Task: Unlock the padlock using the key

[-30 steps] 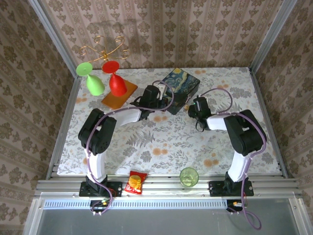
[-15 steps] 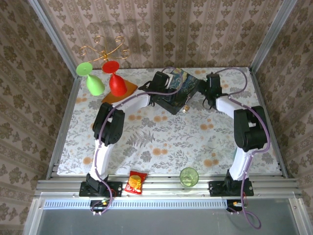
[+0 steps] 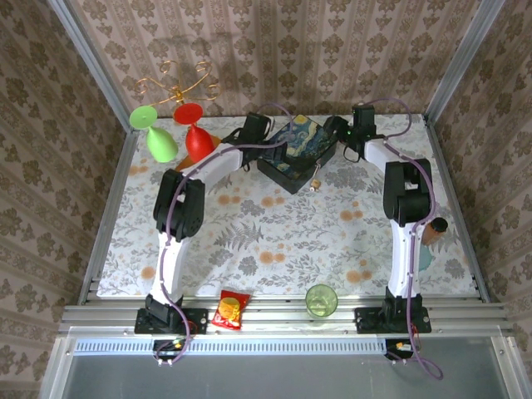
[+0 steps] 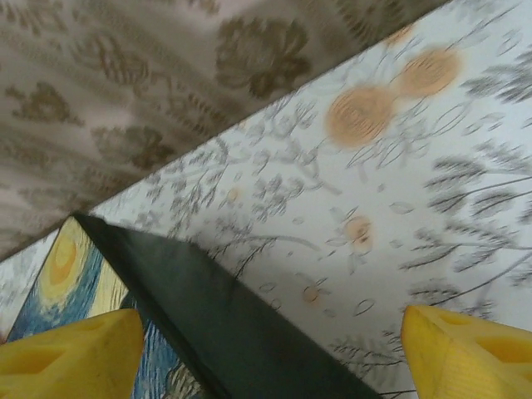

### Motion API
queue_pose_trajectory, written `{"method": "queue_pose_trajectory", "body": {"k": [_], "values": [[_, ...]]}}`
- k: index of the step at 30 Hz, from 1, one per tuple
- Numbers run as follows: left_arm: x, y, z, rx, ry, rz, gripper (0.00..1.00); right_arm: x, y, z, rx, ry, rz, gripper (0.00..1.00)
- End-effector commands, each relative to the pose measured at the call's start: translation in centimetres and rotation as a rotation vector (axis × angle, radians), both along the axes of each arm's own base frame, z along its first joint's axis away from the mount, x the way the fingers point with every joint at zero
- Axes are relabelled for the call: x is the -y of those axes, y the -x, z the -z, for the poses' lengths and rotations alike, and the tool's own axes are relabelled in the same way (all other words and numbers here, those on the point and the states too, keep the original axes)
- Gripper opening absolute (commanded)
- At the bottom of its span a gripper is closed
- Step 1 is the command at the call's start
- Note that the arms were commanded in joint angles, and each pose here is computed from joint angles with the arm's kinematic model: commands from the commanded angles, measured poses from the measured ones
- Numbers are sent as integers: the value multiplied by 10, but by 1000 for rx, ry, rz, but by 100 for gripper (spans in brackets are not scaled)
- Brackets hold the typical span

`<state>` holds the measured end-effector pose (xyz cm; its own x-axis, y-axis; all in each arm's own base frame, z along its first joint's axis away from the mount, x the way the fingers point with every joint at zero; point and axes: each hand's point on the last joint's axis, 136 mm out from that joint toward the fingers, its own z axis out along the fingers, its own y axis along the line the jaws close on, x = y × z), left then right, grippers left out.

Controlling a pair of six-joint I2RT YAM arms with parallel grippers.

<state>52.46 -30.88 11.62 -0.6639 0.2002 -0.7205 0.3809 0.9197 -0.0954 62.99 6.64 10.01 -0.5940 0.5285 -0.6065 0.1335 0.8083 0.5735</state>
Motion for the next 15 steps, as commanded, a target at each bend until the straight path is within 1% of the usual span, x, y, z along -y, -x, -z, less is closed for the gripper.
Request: {"method": "queue_pose_trajectory", "body": {"k": [1, 4, 7, 9, 11, 15], "values": [[1, -2, 23, -59, 6, 30, 100, -33, 1, -2, -22, -54, -148, 80], [16, 1, 36, -115, 63, 90, 98, -50, 9, 3, -53, -48, -216, 78], [30, 14, 38, -144, 107, 143, 94, -65, 29, 6, -82, -64, -273, 72], [36, 28, 36, -153, 135, 171, 90, -74, 47, 8, -89, -89, -306, 70], [40, 44, 32, -164, 156, 189, 87, -80, 65, 13, -106, -79, -314, 70], [39, 78, 27, -171, 130, 203, 86, -89, 106, 19, -142, -90, -318, 69]]}}
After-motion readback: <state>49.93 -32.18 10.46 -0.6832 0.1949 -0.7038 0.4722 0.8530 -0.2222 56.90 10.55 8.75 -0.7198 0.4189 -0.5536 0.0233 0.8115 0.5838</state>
